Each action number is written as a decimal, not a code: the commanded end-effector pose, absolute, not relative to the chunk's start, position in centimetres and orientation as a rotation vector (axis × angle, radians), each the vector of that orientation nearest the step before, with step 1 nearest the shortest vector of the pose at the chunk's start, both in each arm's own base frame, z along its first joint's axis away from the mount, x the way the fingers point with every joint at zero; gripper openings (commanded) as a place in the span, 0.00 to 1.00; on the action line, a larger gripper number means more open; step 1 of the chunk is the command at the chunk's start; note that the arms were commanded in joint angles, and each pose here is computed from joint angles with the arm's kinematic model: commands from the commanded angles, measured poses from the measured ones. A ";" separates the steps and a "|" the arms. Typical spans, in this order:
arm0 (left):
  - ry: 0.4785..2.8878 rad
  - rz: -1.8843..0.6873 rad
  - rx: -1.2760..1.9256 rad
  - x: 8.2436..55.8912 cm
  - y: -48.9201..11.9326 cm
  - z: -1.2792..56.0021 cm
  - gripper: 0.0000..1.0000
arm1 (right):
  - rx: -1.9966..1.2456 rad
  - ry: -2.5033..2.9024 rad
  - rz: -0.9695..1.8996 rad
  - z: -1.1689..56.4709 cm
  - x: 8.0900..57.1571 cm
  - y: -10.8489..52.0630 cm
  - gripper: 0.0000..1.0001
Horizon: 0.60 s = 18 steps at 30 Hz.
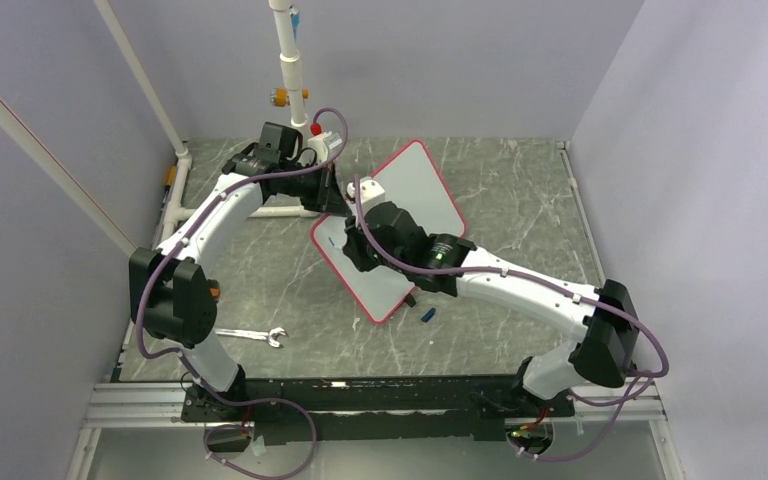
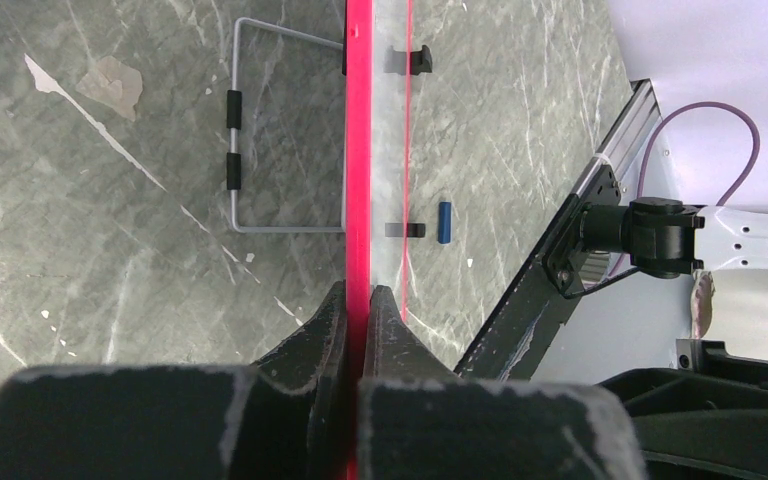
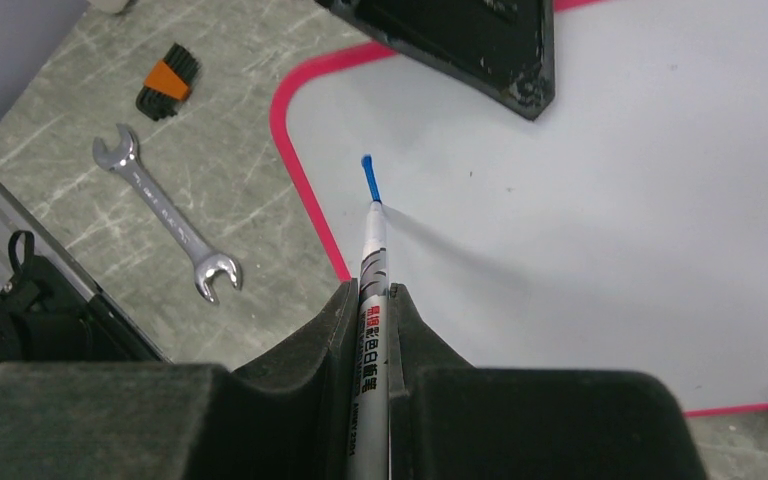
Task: Write a sentence on the whiteboard
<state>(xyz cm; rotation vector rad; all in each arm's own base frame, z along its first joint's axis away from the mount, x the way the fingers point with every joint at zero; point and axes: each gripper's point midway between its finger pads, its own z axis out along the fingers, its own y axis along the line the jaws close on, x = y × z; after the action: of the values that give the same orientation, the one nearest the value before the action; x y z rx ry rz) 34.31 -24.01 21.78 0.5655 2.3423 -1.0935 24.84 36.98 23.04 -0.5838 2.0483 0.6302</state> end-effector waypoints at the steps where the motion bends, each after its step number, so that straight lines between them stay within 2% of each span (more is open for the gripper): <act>1: 2.256 -0.994 0.619 35.4 -23.9 23.0 0.00 | -0.567 2.076 0.629 22.0 24.1 36.3 0.00; 7: 2.257 -0.993 0.619 35.4 -23.9 23.0 0.00 | -0.564 2.097 0.631 21.7 23.0 35.3 0.00; 18: 2.261 -0.989 0.620 35.4 -23.9 22.8 0.00 | -0.537 2.019 0.683 25.4 23.0 35.8 0.00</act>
<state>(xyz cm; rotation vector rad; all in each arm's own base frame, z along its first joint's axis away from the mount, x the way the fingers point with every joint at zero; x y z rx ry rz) 34.25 -24.09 21.80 0.5658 2.3428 -1.0962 22.59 35.23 21.54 -0.5856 2.1072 0.6288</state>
